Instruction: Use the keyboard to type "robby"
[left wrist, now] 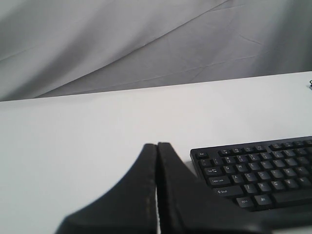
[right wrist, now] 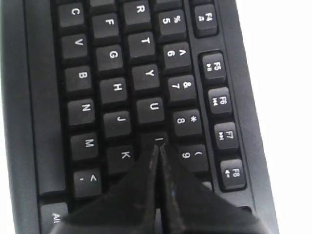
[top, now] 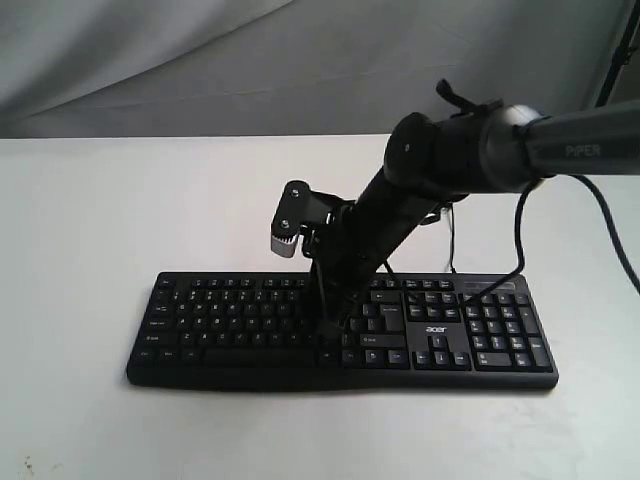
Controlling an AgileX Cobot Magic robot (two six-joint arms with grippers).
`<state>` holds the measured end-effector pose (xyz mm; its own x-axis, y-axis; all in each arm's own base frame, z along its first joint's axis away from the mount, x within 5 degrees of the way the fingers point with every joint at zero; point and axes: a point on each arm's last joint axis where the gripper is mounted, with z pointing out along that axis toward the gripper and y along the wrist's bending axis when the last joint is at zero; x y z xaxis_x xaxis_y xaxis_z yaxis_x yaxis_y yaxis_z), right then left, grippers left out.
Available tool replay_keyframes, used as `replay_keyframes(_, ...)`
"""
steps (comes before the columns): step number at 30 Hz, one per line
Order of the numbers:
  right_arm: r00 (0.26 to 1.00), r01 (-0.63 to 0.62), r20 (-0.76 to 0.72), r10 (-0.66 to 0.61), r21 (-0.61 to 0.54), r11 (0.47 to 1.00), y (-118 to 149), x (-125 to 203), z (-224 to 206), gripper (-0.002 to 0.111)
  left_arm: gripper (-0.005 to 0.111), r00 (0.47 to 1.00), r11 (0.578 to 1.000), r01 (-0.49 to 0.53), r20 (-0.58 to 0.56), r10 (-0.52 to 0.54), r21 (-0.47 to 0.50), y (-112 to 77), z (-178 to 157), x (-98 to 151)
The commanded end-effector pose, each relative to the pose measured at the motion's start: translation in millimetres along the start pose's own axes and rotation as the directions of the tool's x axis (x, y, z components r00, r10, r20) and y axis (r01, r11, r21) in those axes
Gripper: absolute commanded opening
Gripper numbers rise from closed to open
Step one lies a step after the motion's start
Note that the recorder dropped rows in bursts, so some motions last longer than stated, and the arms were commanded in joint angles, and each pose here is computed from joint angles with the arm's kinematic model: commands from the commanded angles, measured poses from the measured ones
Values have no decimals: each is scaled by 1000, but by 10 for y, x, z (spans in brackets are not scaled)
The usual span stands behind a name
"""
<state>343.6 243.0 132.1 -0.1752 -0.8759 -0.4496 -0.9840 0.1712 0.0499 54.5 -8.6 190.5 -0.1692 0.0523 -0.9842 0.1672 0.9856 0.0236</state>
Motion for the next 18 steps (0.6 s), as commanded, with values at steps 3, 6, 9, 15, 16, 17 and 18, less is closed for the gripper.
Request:
replay_keyframes(3,996,32,78,-35,47,998,99,-239,-176,0,0,1000,1000,-3,5,3,4,-2,1,7)
replay_keyframes(6,993,44,111,-46,27,999,185,-330,-135,0,0,1000,1000,-3,5,3,4,-2,1,7)
replay_keyframes(9,990,82,116,-84,16,996,306,-426,-83,0,0,1000,1000,-3,5,3,4,-2,1,7)
replay_keyframes(15,989,81,125,-83,15,997,400,-497,94,0,0,1000,1000,-3,5,3,4,-2,1,7)
replay_keyframes(16,989,82,123,-83,12,997,406,-497,107,0,0,1000,1000,-3,5,3,4,-2,1,7)
replay_keyframes(17,990,80,113,-79,-2,997,409,-476,151,0,0,1000,1000,-3,5,3,4,-2,1,7)
replay_keyframes(18,990,82,112,-81,-7,997,414,-474,151,0,0,1000,1000,-3,5,3,4,-2,1,7)
